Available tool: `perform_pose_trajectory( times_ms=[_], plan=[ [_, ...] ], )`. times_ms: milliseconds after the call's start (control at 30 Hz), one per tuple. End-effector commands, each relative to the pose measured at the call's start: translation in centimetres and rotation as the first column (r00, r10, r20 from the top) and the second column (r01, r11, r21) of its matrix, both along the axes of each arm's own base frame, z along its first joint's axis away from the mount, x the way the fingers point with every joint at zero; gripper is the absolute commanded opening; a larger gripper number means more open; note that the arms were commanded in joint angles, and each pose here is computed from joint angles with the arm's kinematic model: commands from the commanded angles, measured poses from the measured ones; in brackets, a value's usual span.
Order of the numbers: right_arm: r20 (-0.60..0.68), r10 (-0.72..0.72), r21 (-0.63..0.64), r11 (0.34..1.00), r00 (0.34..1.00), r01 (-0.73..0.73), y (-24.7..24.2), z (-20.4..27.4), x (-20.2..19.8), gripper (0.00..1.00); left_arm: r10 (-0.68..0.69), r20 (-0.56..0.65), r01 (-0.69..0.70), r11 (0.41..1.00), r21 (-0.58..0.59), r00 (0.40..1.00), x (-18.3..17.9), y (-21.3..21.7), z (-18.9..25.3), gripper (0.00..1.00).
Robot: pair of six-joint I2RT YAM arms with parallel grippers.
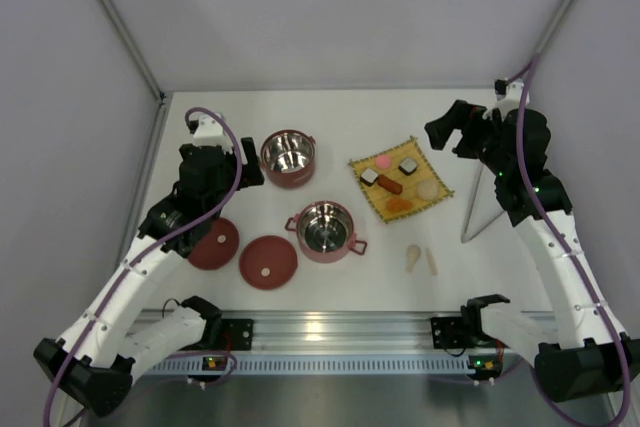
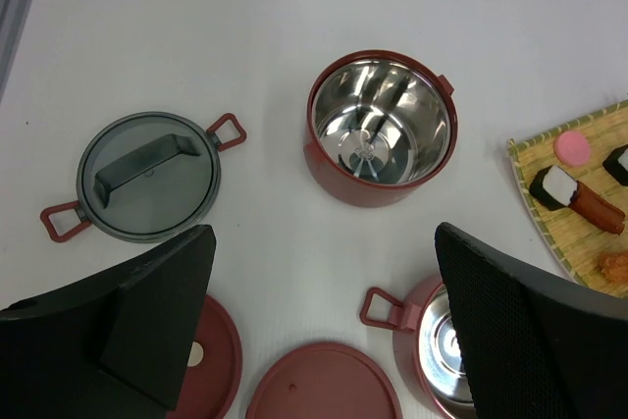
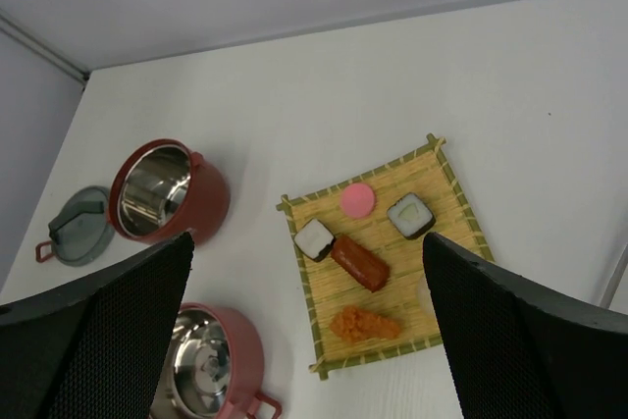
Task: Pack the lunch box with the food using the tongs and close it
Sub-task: Pick up the clamp at the center of the board.
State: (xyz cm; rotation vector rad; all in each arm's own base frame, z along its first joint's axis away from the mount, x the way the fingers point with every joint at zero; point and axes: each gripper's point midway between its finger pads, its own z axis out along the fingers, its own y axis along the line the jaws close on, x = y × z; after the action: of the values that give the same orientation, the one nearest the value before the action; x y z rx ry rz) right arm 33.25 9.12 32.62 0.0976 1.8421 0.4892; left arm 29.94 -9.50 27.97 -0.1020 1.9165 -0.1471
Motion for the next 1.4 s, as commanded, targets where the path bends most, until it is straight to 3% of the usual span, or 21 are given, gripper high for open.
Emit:
perform_pose_trajectory(
  times_ms=[0,400,600,733,1000,1367],
  plan=[
    [0.035,-0.025,-0.014,1.0,0.999,0.026,-0.4,1.2,-0.4,0.99,-0.007,0.043,0.008,1.0,-0.023,0.999,0.2,-0.2,1.5,0.99],
    [-0.002,-0.216,-0.105,0.971,0.976,0.215,-4.2,1.1,-0.6,1.0,-0.014,0.044,0.016,0.999,-0.03,0.999,0.1,-0.4,1.6,0.99],
    [-0.027,-0.456,-0.229,0.869,0.89,0.439,-9.3,-0.2,-1.9,1.0,-0.01,0.043,0.011,1.0,-0.028,0.999,0.2,-0.3,1.6,0.99],
    [-0.053,-0.548,-0.285,0.81,0.835,0.513,-11.2,-2.6,-2.9,0.99,-0.002,0.031,0.003,1.0,-0.021,1.0,0.3,-0.2,1.4,0.99],
    [-0.106,-0.644,-0.33,0.742,0.758,0.584,-14.5,-5.9,-3.9,1.0,-0.01,0.018,0.011,1.0,-0.024,1.0,0.3,-0.5,1.1,0.99],
    [-0.319,-0.647,-0.346,0.76,0.693,0.551,-15.6,-14.0,-2.7,0.99,-0.017,0.009,0.017,1.0,-0.021,1.0,0.4,-0.7,0.8,0.99]
  ],
)
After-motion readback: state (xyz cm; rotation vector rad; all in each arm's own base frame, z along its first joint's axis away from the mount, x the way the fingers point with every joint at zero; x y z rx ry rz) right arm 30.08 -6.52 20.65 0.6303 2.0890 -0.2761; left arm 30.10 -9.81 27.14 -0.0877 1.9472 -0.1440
